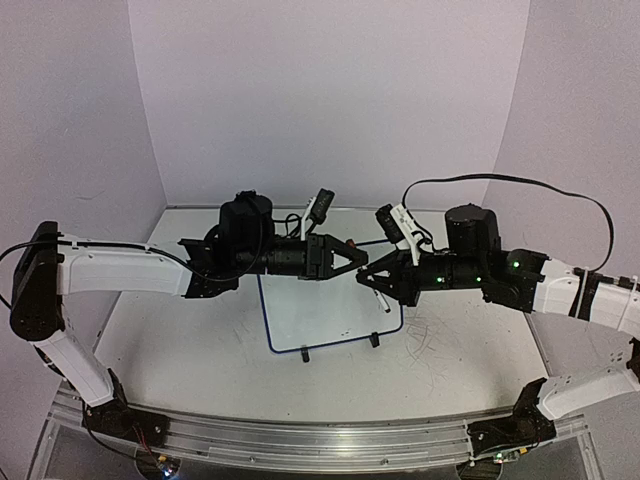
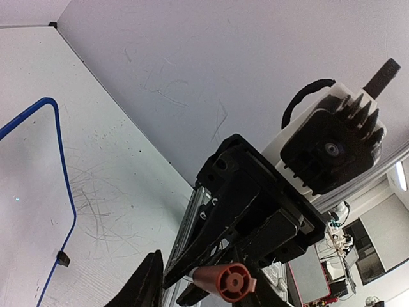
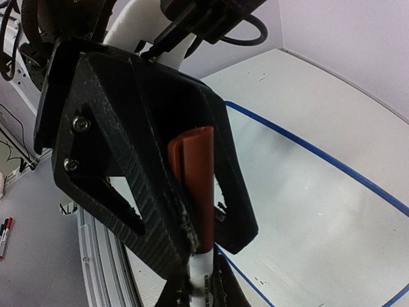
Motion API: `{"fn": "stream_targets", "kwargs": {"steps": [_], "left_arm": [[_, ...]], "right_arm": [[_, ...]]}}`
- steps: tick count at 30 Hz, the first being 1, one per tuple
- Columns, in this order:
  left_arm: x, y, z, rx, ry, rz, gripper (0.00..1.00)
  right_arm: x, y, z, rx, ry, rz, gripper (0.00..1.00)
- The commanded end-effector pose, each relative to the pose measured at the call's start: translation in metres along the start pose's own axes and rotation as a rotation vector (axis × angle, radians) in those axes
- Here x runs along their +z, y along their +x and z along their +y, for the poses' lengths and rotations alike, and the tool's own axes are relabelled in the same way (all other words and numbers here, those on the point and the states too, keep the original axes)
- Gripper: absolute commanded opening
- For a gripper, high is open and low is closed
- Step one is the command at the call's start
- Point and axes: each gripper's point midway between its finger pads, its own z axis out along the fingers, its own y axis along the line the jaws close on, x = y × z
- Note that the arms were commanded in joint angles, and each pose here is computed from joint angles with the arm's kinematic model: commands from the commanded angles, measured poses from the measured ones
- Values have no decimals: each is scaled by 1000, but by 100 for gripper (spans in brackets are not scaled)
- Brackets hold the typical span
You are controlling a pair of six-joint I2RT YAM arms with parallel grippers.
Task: Write a sentence on the whiteboard
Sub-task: Pass from the right arm to the left
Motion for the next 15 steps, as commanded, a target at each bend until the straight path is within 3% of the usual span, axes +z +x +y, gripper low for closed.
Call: {"fn": "stream_targets", "kwargs": {"steps": [1,4,9,15], "left_arm": [[-1,-20,-17,27,26,-53,30],[-2,-22,-16,28,15,-68,27],[-3,-26,-18,34,14,-81,35],[-5,-29,-17,31,-2,-99,20]], "right_arm": [[-2,-6,5,-34,-13,-23,0],[-2,-6,6,-33,-21,-22,0],[-2,-6,6,-31,-21,-22,0],[0,1,5,-22,-22,5,0]]}}
